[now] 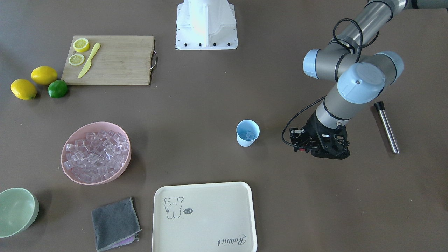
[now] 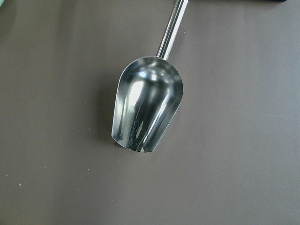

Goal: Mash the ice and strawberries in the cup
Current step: 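Carry the strawberry over the light-blue cup and release it inside, then move the left gripper back to the steel muddler rod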

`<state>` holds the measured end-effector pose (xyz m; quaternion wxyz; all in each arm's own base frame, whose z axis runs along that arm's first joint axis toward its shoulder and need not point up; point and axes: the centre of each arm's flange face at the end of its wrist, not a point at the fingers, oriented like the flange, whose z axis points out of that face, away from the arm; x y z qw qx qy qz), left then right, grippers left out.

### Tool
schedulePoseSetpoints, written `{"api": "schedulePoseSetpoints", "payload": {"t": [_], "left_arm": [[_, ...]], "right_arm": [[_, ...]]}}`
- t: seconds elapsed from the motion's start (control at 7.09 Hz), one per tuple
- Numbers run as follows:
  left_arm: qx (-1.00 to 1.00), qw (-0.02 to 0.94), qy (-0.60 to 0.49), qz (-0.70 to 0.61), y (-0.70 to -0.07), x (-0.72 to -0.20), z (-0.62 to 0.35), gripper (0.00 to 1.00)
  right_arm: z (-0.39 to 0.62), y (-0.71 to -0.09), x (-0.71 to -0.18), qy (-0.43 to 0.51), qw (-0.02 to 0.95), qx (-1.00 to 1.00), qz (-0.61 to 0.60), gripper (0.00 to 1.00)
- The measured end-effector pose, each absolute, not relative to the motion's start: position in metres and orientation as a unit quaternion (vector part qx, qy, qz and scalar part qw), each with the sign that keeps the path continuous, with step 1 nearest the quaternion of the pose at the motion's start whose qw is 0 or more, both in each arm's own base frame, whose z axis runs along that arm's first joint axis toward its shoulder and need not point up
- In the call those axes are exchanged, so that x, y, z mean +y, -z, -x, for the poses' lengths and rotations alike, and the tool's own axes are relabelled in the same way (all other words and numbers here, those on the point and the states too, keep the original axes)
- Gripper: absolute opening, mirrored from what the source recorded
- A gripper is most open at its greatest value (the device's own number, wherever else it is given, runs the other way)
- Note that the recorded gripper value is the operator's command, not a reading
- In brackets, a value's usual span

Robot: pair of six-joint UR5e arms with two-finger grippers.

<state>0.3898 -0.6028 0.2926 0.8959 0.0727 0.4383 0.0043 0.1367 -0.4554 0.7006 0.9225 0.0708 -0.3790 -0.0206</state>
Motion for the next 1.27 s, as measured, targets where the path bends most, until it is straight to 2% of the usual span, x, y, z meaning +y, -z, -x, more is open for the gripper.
{"api": "schedulePoseSetpoints", "payload": {"t": [0.14, 0.42, 0.56, 0.85, 1.27], "left_arm": [[0.453, 0.889, 0.019, -0.059, -0.254, -0.586, -0.418, 0.13], [0.461, 0.885, 0.039, -0.049, -0.226, -0.547, -0.465, 0.15], [0.462, 0.885, 0.044, -0.043, -0.223, -0.533, -0.478, 0.75], [0.464, 0.883, 0.055, -0.035, -0.220, -0.520, -0.490, 0.77], [0.461, 0.885, 0.056, -0.044, -0.232, -0.541, -0.461, 0.76]], "right_arm": [[-0.137, -0.700, -0.455, 0.020, 0.923, -0.379, -0.071, 1.00], [-0.137, -0.699, -0.456, 0.020, 0.923, -0.379, -0.070, 1.00], [-0.138, -0.698, -0.457, 0.019, 0.923, -0.379, -0.070, 1.00], [-0.138, -0.699, -0.457, 0.019, 0.922, -0.379, -0.069, 1.00], [-0.144, -0.699, -0.451, 0.015, 0.923, -0.379, -0.072, 1.00]]}}
